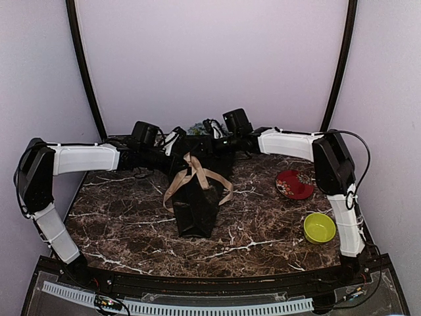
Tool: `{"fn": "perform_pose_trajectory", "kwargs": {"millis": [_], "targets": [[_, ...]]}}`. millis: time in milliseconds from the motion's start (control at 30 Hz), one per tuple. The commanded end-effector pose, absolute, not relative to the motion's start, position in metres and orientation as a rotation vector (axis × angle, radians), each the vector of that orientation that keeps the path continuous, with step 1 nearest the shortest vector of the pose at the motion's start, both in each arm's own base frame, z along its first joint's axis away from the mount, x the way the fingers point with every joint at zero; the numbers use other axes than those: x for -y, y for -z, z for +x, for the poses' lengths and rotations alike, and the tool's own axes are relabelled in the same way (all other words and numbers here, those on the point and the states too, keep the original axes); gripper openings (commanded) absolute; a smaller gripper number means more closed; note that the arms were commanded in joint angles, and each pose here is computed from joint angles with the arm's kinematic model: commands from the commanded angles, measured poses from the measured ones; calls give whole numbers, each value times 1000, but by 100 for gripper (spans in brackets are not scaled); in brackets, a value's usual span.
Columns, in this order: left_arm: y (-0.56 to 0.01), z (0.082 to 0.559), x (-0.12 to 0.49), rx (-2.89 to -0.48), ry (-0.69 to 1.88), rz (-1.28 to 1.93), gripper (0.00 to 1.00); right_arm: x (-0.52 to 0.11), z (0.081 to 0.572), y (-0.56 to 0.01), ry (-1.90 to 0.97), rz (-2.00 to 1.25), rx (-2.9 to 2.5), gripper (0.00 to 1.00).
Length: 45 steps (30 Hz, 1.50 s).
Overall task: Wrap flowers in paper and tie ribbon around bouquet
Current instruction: Place the right side of the ribbon on the folded bouquet, then cross the ribbon over the folded bouquet.
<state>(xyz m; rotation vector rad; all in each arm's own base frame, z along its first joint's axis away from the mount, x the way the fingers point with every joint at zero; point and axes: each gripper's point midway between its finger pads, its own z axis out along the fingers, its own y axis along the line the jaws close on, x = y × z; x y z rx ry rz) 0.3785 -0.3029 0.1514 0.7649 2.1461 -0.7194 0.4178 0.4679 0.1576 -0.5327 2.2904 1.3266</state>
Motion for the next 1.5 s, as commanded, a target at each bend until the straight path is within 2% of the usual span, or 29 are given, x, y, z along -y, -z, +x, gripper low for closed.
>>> {"fn": "perform_pose_trajectory", "kwargs": {"millis": [0, 300, 500, 867, 933, 1000, 1067, 1133, 1467], "targets": [[-161, 383, 305, -2118, 695, 780, 0, -461, 414, -178, -1314, -590, -2232, 41], [-153, 389, 306, -2140, 684, 769, 0, -463, 411, -149, -1325, -595, -2304, 39], [-143, 393, 302, -2177, 647, 754, 0, -459, 410, -156, -1299, -605, -2268, 40], [-135, 396, 305, -2193, 653, 754, 0, -442, 416, -170, -1141, -603, -2254, 51], [-135, 395, 305, -2194, 655, 754, 0, -438, 416, -174, -1106, -598, -2242, 50], [-135, 395, 305, -2195, 657, 752, 0, -439, 411, -176, -1080, -615, -2226, 43], [-135, 396, 305, -2196, 657, 751, 0, -445, 402, -175, -1082, -659, -2213, 29], [-134, 395, 305, -2198, 657, 751, 0, -453, 392, -172, -1105, -701, -2207, 24], [-132, 394, 304, -2206, 660, 744, 0, -477, 372, -144, -1169, -748, -2277, 38]]}}
